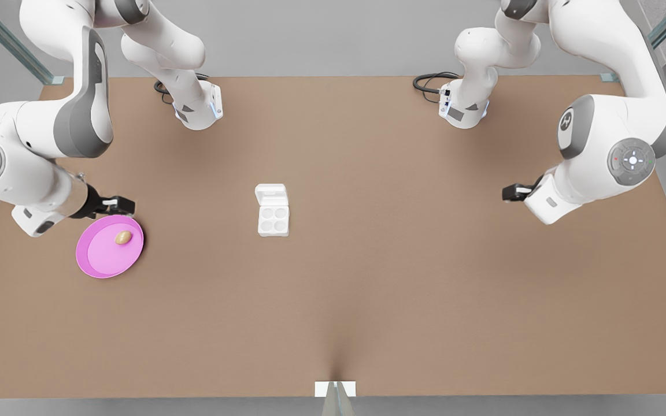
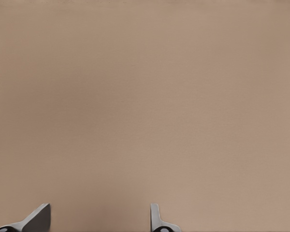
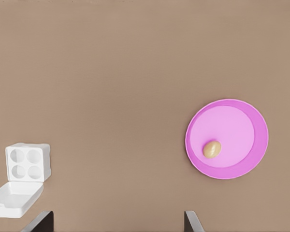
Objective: Pack egg into the box and close the box lid
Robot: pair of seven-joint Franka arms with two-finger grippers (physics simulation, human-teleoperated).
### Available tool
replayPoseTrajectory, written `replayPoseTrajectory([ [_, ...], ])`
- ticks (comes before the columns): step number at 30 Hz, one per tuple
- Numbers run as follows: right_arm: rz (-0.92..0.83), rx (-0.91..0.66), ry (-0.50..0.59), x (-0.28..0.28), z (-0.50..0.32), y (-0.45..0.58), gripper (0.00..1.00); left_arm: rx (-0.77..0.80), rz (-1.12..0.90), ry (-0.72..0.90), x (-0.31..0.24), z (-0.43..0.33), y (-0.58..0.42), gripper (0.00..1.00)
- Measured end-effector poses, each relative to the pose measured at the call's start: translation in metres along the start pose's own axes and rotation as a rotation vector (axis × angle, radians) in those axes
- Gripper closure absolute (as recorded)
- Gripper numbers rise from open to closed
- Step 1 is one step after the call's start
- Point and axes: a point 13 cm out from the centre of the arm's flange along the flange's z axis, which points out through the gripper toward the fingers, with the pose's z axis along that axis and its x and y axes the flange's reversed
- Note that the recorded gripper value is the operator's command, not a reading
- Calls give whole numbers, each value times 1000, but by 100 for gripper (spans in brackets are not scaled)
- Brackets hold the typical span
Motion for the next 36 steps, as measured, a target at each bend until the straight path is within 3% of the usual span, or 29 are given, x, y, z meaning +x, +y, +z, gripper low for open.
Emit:
replayPoseTrajectory([
  [3, 5, -2, -31, -11, 2, -2, 0, 0, 6, -32, -7, -3, -6, 0],
  [6, 23, -14, 18, -27, 42, -13, 0, 5, 12, -102, -4, -36, -6, 0],
  [9, 80, -30, 99, -38, 100, -50, 0, 9, -2, -190, 48, -110, 8, 0],
  [14, 244, -51, 192, -41, 226, -185, 0, 8, -23, -101, 85, -98, 21, 0],
  [18, 174, 5, 213, -34, 323, -190, 0, 9, -40, -64, 92, -91, 30, 0],
  [26, 105, 55, 29, 43, 347, -184, 0, 15, -68, -34, 96, -86, 45, 0],
  [36, 67, 84, -143, 26, 370, -213, 0, 18, -77, -22, 97, -82, 52, 0],
])
